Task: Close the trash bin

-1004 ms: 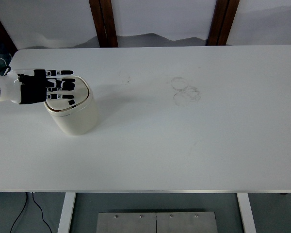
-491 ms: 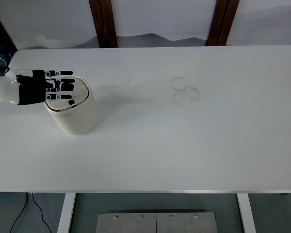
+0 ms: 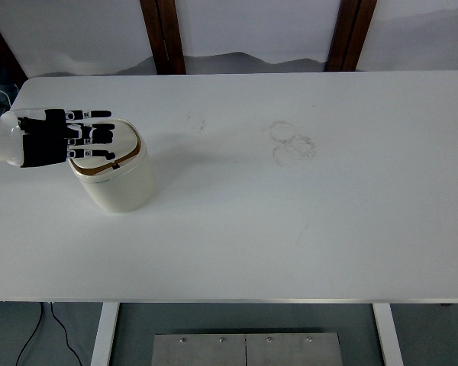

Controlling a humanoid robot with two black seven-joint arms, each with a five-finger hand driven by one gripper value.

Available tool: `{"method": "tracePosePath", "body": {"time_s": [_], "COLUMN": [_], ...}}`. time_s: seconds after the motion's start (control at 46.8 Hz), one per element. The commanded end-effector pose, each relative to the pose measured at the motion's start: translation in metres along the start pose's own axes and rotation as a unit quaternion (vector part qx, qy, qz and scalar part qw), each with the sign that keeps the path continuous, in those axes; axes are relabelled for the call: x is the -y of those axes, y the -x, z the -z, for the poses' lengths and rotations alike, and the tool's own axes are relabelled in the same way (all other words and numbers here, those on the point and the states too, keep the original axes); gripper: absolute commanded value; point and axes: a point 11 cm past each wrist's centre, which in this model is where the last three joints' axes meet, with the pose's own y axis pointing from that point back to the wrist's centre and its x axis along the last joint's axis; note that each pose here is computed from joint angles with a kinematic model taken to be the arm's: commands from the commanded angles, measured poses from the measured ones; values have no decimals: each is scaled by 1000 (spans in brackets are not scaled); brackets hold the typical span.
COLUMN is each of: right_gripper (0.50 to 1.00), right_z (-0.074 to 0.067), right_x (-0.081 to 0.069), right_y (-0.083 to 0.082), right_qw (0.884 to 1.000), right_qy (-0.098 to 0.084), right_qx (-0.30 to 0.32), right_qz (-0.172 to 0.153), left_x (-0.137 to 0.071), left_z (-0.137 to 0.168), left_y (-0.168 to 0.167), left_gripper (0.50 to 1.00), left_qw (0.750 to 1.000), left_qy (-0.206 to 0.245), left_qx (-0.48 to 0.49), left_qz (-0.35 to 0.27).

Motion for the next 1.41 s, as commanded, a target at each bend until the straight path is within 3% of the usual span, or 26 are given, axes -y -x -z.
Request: {"method": "tracePosePath", "body": {"time_s": [0.0,0.427,0.919,1.111,1.389], "right_gripper": [995,995,995,995,995], "right_z": [1,1,1,1,0], "right_x": [0,0,0,0,0], "right_y": [0,0,0,0,0], "right_qw": [1000,1000,1000,1000,1000], "right_qy": [-1,-1,-1,-1,0], "right_qx": [0,0,0,0,0], "right_qz": [0,0,0,0,0], "left_x": [-1,-1,-6,10,17], "left_z": [2,8,-13,-14,-40], "left_y": [-3,-5,1,7,34], "left_gripper": [1000,1000,1000,1000,1000], "left_qw": [1000,1000,999,997,994], "left_qy": [-5,-24,-16,-47,-39], "left_qx": [2,8,29,59,99], "left_qz": [-6,-13,-16,-20,-3]}}
